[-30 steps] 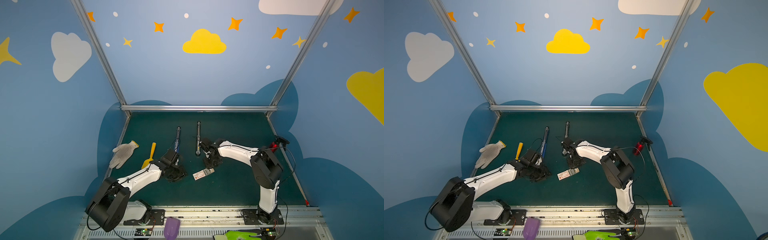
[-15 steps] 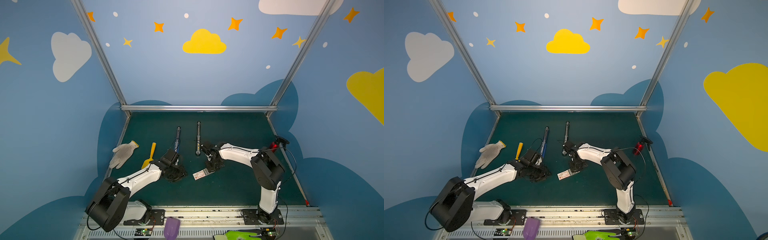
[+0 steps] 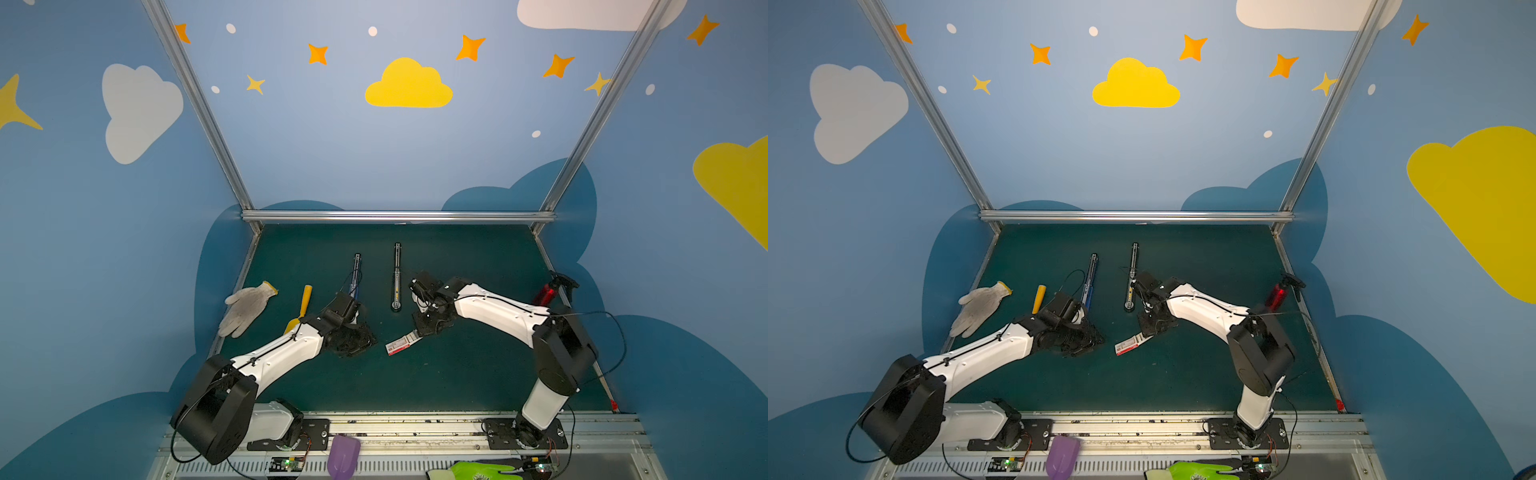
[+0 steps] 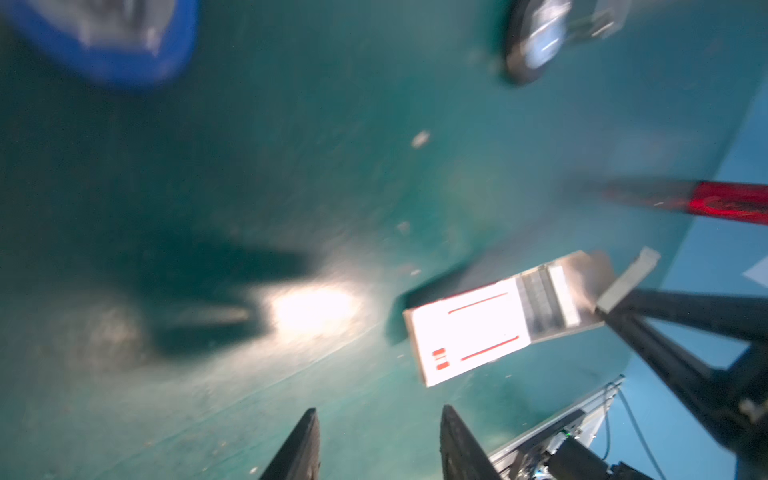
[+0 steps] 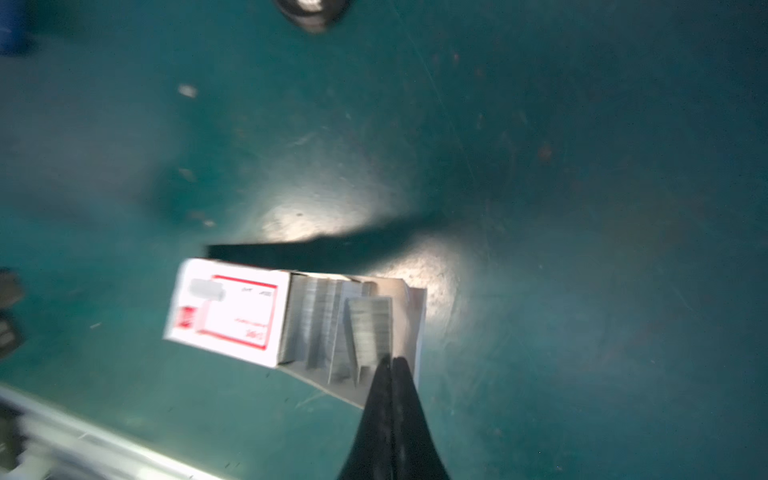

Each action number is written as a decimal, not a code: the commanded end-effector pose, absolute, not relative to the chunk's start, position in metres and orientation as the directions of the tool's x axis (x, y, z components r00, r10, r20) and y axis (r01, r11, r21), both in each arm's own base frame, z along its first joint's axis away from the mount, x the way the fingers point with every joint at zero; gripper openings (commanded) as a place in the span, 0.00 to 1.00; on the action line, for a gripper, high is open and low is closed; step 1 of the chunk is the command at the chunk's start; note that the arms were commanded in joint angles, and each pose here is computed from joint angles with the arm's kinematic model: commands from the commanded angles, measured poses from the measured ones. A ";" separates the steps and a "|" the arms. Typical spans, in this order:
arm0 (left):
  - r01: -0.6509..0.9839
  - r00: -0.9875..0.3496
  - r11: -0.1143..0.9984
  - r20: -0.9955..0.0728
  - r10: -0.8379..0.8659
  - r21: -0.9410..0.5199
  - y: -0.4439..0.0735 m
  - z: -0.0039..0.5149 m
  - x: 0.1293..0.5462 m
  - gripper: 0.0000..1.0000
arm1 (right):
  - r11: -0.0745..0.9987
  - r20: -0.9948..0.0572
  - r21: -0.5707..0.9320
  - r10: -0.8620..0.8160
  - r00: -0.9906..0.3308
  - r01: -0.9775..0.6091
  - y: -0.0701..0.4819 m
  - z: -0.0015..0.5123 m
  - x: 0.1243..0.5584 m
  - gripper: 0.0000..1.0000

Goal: Load the staples into the stapler

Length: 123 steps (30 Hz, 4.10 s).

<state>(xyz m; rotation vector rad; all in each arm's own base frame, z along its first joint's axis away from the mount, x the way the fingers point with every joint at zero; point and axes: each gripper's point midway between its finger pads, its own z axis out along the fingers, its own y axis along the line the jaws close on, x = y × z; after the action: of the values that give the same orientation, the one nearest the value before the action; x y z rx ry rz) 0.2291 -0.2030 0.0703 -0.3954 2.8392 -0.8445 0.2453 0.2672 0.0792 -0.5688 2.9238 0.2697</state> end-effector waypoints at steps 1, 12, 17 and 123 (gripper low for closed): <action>-0.170 -0.951 0.809 -0.123 -0.285 -0.563 -0.204 0.086 0.236 0.48 | 0.893 -0.188 0.197 -0.371 -0.910 -0.405 0.268 0.086 0.240 0.00; -0.184 -0.953 0.812 -0.103 -0.286 -0.553 -0.202 0.078 0.232 0.47 | 0.901 -0.100 0.164 -0.390 -0.915 -0.402 0.262 0.045 0.231 0.00; -0.190 -0.953 0.813 -0.096 -0.288 -0.551 -0.201 0.074 0.230 0.47 | 0.906 -0.059 0.114 -0.404 -0.913 -0.408 0.260 0.026 0.229 0.01; 0.425 -0.891 0.049 -0.427 -0.155 -0.904 -0.267 0.313 0.203 0.25 | -0.176 -0.446 0.892 -0.498 -0.744 -0.416 0.337 0.279 0.165 0.00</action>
<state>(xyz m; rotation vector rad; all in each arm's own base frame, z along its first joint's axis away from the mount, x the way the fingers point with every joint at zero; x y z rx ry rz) 0.2043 -0.2655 0.2960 0.2100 1.9814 -1.8914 0.1654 0.3370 0.2824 -1.1336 2.0645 2.1523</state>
